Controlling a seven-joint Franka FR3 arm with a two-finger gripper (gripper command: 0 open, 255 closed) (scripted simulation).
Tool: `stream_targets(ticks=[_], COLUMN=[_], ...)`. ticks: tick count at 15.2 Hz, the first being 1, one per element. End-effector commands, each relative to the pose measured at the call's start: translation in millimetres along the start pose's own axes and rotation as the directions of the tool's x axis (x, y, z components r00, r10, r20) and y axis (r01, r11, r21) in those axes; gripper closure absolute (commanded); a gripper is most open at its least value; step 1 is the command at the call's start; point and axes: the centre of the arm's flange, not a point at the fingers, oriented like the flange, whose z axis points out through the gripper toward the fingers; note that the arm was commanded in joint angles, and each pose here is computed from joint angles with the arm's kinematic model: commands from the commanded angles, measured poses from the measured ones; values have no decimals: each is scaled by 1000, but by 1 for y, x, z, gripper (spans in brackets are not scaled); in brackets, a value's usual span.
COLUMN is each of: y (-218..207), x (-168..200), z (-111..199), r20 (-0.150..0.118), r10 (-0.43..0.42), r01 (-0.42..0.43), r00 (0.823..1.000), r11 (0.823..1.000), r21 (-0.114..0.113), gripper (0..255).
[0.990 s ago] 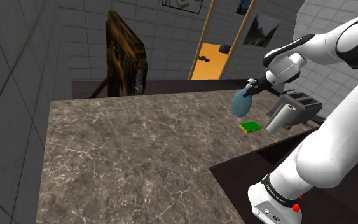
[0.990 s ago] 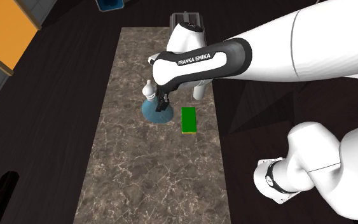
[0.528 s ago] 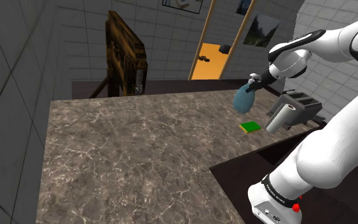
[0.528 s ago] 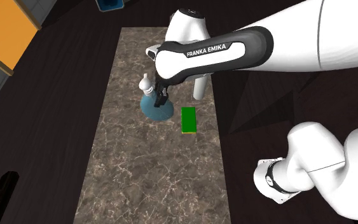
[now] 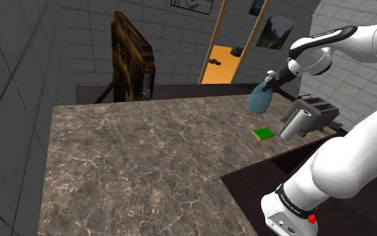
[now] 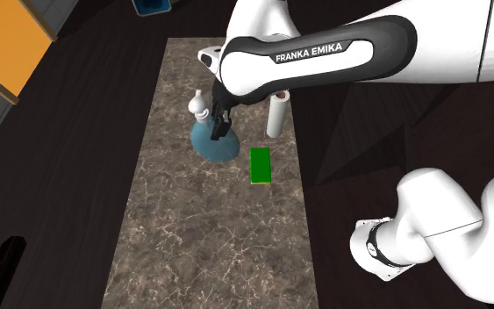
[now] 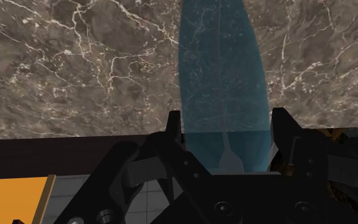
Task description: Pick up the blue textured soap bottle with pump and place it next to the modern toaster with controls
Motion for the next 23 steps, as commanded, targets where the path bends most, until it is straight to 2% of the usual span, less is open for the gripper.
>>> stream_targets(ticks=[1,23], y=[-1,-14], x=[4,47], z=[-10,-117], r20=[0,0], r10=[0,0], r01=[0,0], r00=[1000,1000], r11=[1000,1000], r21=[-1,-1], gripper=[255,255])
